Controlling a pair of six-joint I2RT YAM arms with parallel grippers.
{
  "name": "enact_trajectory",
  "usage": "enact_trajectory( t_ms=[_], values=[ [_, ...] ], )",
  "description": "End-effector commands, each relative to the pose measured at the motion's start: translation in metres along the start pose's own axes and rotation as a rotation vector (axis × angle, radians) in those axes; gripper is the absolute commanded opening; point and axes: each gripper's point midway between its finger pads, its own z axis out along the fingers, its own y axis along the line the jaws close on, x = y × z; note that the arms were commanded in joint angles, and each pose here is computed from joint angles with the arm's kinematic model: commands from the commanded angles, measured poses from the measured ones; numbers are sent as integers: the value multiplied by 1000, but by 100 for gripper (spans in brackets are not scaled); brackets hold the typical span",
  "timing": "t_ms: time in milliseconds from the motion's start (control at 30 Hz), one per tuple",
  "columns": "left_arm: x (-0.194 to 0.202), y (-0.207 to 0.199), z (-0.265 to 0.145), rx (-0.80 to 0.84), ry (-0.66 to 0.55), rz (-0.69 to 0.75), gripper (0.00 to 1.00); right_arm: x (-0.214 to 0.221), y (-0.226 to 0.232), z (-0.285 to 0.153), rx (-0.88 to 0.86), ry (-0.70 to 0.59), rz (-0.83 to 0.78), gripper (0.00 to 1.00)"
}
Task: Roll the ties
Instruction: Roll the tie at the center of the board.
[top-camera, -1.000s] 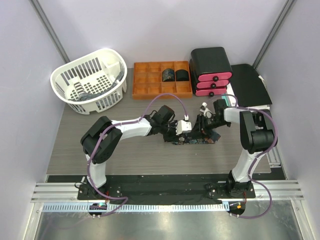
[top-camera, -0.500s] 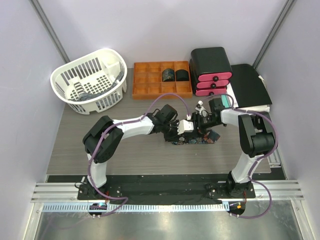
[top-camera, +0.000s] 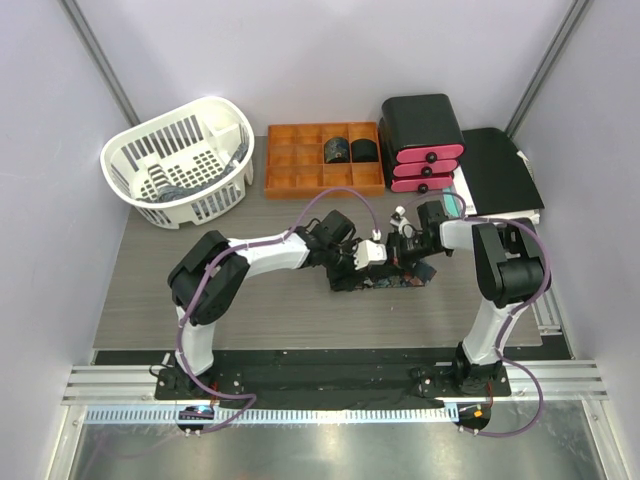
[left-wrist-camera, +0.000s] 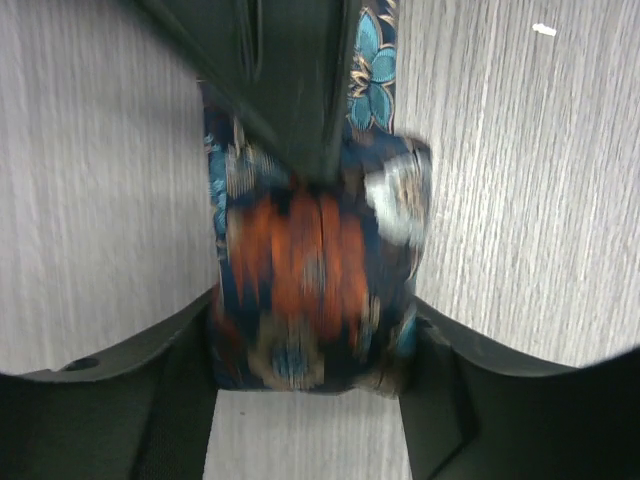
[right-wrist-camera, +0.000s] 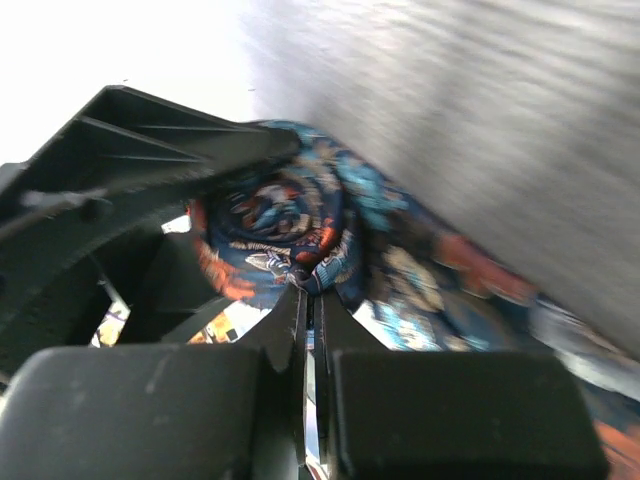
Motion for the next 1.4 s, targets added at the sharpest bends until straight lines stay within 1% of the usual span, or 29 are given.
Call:
enact_trajectory(
  t_ms=[0,167,300,467,633,833,867,933,967,1000,1067,1100,1133,1167,1233,1300,1367],
  values=[
    [-11,-2,-12,-11,-53,-40,65,3,-52,2,156,-3,-7,1],
    [-40,-7,-17,22,-163,-70,70,3,-74,2,215,7,6,1],
    [-49,-1,-11,19,-192,-59,73,1,-78,4,221,12,15,1],
    [-54,-6,-2,70,-237,-29,73,-1,-79,6,222,14,27,1],
    [-57,-4,9,61,-246,-5,70,3,-80,8,223,23,41,1],
    [-58,5,24,12,-213,10,61,4,-76,14,219,26,47,1],
    [-58,6,25,6,-208,9,55,3,-74,15,215,26,44,1],
    [-52,6,27,5,-179,-5,47,2,-69,16,205,26,41,2],
    [-48,8,27,-6,-161,-14,38,2,-67,15,201,24,45,1],
    [-41,5,28,-3,-135,-22,34,-2,-63,13,197,15,34,1],
    [-32,3,26,-2,-103,-26,24,0,-58,8,189,26,30,7],
    [-25,-1,26,5,-80,-33,22,-3,-54,5,182,23,23,9],
    [-21,-4,23,7,-66,-39,19,-3,-50,-2,176,18,34,13],
    [-17,-5,21,8,-56,-40,14,-6,-47,-7,162,11,34,15],
    [-9,-9,17,-2,-34,-47,8,-18,-40,-22,148,-32,27,18],
    [-3,-9,16,-15,-18,-58,6,-31,-33,-32,134,-69,1,20],
    [0,-9,15,-20,-9,-63,4,-36,-36,-36,155,-89,-9,22]
  ],
)
